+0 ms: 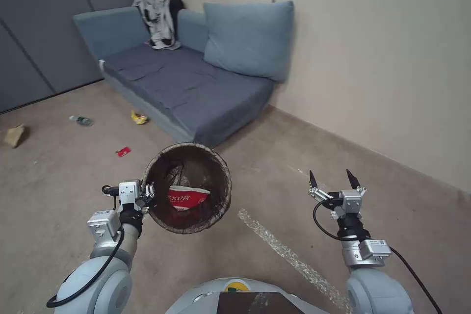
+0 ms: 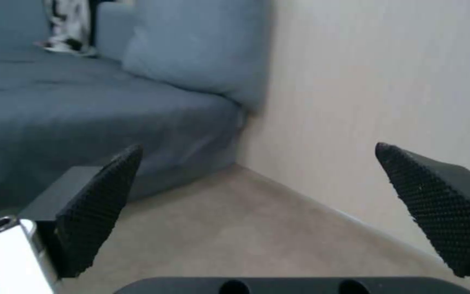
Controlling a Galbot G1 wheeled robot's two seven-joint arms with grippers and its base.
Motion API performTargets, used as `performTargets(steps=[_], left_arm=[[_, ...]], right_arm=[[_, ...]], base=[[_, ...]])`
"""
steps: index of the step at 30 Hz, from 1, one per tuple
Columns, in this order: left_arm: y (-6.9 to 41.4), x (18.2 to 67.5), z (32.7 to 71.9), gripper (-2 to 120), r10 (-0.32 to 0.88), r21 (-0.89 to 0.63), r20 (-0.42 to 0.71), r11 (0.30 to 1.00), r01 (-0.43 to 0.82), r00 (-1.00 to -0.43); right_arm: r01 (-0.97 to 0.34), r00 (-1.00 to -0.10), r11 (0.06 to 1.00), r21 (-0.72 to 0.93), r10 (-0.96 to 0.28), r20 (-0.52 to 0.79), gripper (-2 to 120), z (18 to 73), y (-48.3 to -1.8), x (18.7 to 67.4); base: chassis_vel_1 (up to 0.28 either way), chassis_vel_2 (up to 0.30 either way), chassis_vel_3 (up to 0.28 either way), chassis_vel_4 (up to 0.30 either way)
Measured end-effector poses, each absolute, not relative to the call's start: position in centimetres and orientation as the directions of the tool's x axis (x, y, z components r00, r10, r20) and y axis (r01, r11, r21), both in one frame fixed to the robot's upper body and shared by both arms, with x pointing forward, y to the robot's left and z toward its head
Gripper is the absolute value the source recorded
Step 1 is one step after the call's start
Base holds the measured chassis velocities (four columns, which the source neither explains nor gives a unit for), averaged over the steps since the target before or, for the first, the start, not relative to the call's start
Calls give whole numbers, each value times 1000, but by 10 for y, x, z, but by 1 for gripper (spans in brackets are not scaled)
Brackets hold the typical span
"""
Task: Pick up the trash bin, then pick up the garbage from the floor and place it into the trash bin.
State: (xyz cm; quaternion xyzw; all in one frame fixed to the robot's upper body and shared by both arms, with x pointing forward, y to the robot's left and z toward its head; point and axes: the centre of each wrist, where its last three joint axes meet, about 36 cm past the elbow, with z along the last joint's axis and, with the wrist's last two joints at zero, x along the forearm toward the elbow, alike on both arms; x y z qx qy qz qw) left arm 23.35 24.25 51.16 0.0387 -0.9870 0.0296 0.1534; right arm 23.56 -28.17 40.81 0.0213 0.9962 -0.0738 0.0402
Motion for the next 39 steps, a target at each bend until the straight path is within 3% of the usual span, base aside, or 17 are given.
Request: performTargets(steps=[39], left_arm=[[242,234,507,0,-74,-46,302,995,-92,-950]], right_arm=[[86,-996,989,-124,82,-33,100,411,-282,246]], base=[[119,119,121,121]])
